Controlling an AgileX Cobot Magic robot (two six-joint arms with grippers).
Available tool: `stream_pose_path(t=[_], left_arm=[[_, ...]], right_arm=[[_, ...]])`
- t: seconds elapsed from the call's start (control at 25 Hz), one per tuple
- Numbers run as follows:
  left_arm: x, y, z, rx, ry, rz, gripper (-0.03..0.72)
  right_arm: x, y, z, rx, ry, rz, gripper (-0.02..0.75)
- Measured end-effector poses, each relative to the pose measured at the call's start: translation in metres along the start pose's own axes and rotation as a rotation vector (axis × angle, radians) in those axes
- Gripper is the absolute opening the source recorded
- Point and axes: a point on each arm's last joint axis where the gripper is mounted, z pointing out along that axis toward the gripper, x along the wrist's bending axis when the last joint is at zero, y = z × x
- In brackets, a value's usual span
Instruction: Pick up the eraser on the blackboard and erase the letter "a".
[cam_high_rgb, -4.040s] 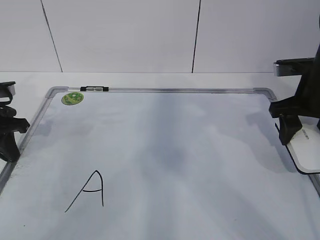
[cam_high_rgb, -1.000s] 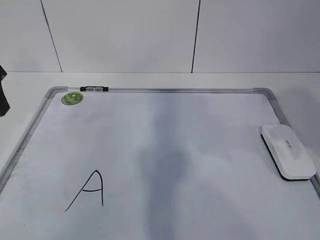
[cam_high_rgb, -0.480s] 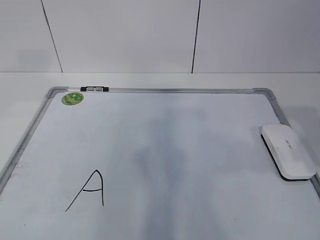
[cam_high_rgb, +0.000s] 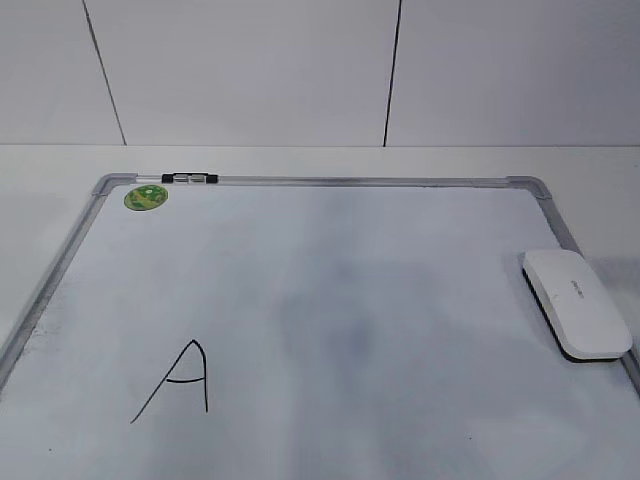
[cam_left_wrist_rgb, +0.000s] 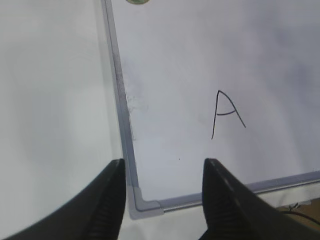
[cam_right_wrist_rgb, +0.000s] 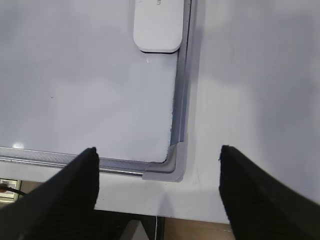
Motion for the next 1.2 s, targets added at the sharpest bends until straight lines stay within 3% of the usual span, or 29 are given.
stream_pose_path(t=[0.32, 0.52, 0.8, 1.2], left_arm=[[0.004, -0.074, 0.022, 0.047, 0.021, -0.003, 0.376], [0.009, -0.103, 0.044, 0.057, 0.033, -0.013, 0.376], [0.014, -0.103, 0.049, -0.015, 0.079, 0.007, 0.361], [0.014, -0.104, 0.051, -0.011, 0.078, 0.007, 0.343]], right_arm=[[-0.004, -0.036, 0.014, -0.014, -0.030, -0.011, 0.593], [-0.007, -0.047, 0.022, -0.024, -0.061, -0.024, 0.593], [-0.007, -0.047, 0.027, -0.051, -0.062, -0.027, 0.593], [-0.007, -0.047, 0.027, -0.051, -0.062, -0.027, 0.593]])
